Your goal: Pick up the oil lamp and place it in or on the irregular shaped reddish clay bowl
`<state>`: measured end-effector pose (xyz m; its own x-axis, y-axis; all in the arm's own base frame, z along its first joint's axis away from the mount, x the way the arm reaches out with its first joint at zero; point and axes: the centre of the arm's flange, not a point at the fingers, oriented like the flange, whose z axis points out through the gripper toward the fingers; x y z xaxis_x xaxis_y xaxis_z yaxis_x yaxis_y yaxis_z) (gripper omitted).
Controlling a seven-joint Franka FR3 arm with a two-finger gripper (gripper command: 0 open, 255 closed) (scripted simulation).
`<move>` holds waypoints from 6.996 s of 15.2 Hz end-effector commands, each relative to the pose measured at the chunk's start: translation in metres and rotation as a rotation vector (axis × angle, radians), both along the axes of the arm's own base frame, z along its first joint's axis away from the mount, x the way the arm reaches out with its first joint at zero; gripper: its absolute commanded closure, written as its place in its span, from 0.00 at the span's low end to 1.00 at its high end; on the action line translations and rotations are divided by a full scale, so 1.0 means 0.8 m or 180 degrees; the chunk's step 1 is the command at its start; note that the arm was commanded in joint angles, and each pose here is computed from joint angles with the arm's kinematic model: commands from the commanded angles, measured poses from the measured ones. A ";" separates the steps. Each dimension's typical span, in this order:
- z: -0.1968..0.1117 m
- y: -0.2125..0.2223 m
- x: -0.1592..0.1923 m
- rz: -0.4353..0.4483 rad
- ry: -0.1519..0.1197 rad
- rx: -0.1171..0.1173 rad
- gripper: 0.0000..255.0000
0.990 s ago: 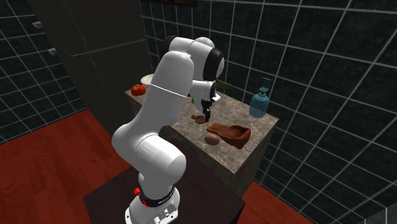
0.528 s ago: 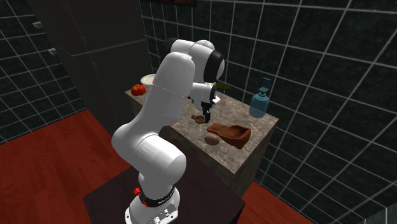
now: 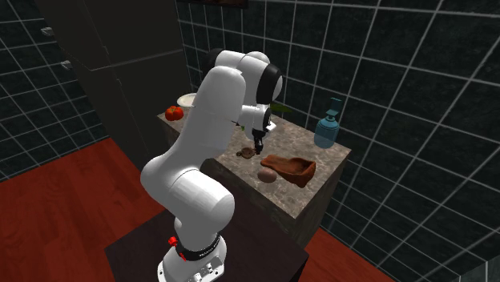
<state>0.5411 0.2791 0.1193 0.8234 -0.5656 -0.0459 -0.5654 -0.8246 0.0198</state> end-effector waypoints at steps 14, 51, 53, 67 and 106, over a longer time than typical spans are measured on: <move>0.067 0.001 0.003 0.0002 0.0001 0.0000 1.00; -0.007 -0.011 0.020 0.0151 0.0297 0.0015 1.00; -0.007 -0.011 0.020 0.0151 0.0297 0.0015 1.00; 0.009 0.020 -0.066 -0.1237 -0.0223 -0.0002 0.00; 0.131 0.020 -0.066 -0.1237 -0.0223 -0.0002 1.00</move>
